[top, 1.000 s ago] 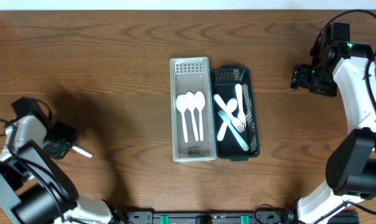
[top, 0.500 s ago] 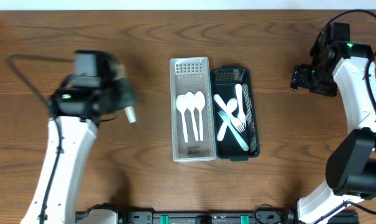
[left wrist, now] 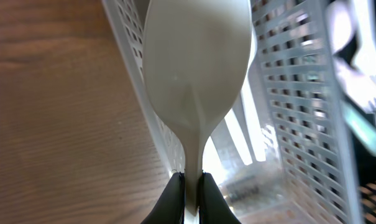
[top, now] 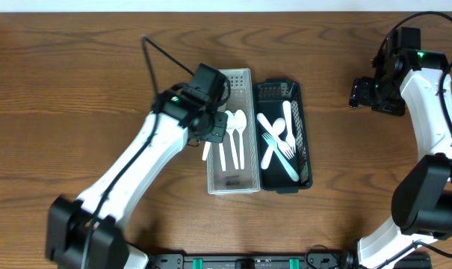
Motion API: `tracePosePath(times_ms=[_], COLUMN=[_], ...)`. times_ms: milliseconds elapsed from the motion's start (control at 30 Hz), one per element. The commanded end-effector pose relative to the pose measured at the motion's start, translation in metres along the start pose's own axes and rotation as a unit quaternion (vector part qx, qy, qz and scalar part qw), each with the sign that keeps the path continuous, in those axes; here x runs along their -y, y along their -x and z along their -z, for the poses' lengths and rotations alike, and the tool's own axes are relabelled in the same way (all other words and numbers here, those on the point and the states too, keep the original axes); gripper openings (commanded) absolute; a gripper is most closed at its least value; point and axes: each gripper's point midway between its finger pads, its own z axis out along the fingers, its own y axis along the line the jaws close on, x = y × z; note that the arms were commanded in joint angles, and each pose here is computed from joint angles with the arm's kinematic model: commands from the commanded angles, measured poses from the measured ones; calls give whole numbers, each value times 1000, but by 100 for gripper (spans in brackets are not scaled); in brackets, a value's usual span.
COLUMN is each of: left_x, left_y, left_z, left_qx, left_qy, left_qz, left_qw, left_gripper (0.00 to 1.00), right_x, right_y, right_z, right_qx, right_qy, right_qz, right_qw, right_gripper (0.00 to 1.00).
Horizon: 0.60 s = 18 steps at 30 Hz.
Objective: Pack container
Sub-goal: 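Carry the spoon with the left gripper into the clear basket and release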
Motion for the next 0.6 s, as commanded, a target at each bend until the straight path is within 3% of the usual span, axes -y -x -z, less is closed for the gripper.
tracePosePath(times_ms=[0, 367, 567], left_x=[-4, -4, 0], left_y=[0, 0, 0], left_z=[-16, -27, -27], left_qx=[-16, -23, -23], left_qy=[15, 17, 15], left_qz=[-12, -1, 74], left_qw=[1000, 1000, 997], left_gripper=[6, 6, 6], right_x=[0, 0, 0], right_y=[-1, -1, -1], right_z=[-1, -1, -1], right_qx=[-2, -2, -2], right_qy=[0, 0, 0], right_qz=[5, 5, 5], right_qw=[1000, 1000, 1000], right_gripper=[78, 78, 78])
